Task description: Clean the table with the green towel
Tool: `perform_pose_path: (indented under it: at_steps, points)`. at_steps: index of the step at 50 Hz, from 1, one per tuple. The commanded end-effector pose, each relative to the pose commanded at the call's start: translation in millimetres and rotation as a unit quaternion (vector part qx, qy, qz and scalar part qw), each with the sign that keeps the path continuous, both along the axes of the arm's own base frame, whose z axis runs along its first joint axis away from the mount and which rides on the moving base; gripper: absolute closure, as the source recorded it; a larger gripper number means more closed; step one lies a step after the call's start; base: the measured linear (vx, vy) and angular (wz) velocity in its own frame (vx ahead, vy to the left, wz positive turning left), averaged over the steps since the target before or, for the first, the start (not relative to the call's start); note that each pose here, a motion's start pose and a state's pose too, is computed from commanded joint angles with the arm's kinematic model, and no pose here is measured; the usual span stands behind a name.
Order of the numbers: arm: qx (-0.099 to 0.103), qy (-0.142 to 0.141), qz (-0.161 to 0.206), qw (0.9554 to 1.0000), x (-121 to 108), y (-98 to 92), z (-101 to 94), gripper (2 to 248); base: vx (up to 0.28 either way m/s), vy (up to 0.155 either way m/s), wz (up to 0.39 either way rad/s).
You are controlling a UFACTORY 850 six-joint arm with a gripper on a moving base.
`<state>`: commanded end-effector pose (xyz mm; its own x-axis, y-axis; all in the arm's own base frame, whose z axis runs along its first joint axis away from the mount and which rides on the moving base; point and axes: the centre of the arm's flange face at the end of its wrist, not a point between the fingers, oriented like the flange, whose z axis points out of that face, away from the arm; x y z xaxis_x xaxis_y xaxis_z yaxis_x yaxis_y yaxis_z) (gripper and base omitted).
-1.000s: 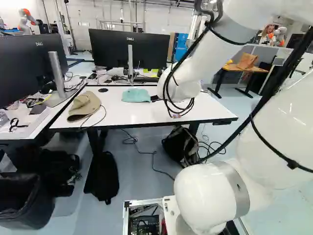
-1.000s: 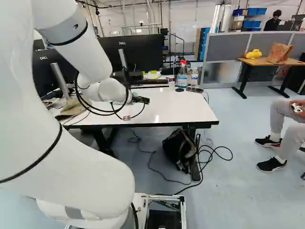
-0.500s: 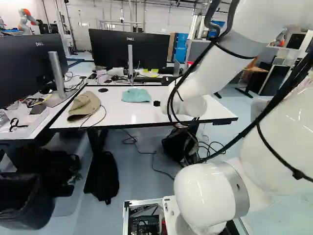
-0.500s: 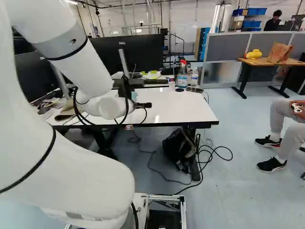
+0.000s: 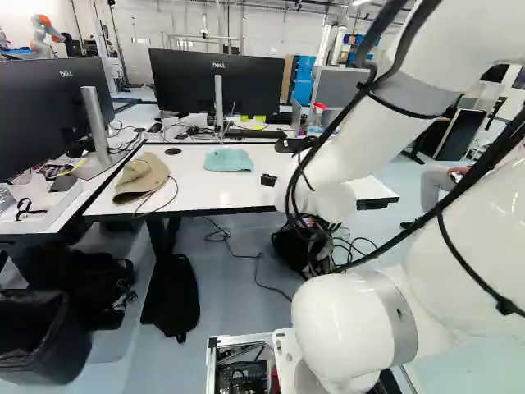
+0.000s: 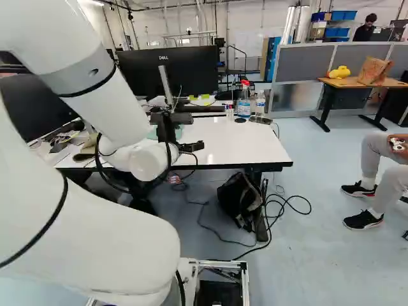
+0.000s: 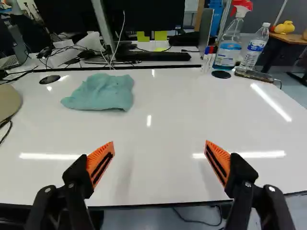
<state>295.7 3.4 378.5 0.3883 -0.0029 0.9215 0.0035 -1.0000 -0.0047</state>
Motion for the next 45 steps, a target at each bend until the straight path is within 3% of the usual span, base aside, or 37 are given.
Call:
perform_pose_path:
  at_steps: [45]
  points:
    - [-0.002,-0.034,-0.002,0.9994,-25,-3.4,-12.8,3,0.0,0.0,0.0]
